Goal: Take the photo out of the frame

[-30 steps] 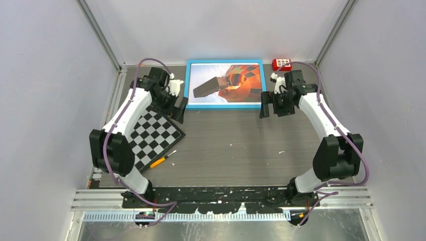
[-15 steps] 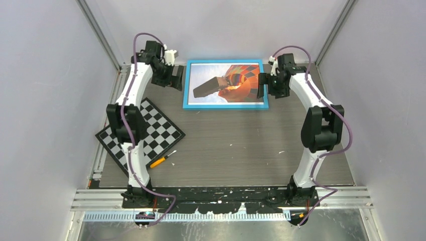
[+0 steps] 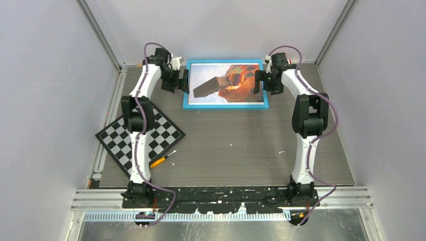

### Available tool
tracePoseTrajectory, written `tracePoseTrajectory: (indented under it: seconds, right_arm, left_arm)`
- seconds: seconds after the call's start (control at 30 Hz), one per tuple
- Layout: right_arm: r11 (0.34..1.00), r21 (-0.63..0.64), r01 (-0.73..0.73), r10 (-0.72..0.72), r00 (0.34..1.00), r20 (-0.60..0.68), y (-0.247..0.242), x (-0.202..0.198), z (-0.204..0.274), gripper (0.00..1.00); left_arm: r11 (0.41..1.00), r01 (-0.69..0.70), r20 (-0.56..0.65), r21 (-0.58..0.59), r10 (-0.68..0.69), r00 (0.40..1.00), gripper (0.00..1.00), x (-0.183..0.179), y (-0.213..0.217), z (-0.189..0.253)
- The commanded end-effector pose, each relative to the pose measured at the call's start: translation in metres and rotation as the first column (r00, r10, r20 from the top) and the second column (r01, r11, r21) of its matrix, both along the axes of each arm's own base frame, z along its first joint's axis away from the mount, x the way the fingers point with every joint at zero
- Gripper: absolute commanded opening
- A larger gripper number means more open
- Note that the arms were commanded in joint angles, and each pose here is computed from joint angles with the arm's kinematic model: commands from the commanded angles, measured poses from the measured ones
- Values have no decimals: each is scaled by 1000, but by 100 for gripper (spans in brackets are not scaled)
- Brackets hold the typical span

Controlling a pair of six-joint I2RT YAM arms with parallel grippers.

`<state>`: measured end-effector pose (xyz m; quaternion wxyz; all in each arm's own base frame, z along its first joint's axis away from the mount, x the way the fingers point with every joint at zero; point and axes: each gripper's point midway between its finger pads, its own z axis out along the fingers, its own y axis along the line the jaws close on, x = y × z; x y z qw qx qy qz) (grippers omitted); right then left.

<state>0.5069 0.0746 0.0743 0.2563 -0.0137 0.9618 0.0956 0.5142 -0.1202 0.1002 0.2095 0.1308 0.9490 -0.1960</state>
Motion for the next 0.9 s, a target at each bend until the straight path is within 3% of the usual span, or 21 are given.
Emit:
tracePoseTrajectory:
  seconds: [0.0, 0.17, 0.43, 0.67, 0.87]
  right_arm:
    - [1000, 5, 5, -6, 997, 72, 0, 22, 18, 99]
    - [1000, -25, -4, 5, 999, 50, -6, 21, 6, 99]
    - [998, -60, 6, -4, 1000, 23, -17, 15, -6, 98]
    - [998, -54, 33, -33, 999, 5, -35, 9, -1, 96]
    - [999, -30, 38, -37, 999, 14, -35, -1, 19, 95]
  left_arm:
    - [996, 42, 31, -73, -40, 999, 100, 11, -12, 1]
    - [992, 70, 0, -107, -71, 997, 100, 7, -24, -15]
    - [973, 208, -43, -99, -213, 976, 100, -27, -56, -34]
    - [935, 330, -89, -130, -343, 935, 100, -74, -89, -36]
    - [859, 501, -85, -105, -510, 856, 100, -126, -123, -31]
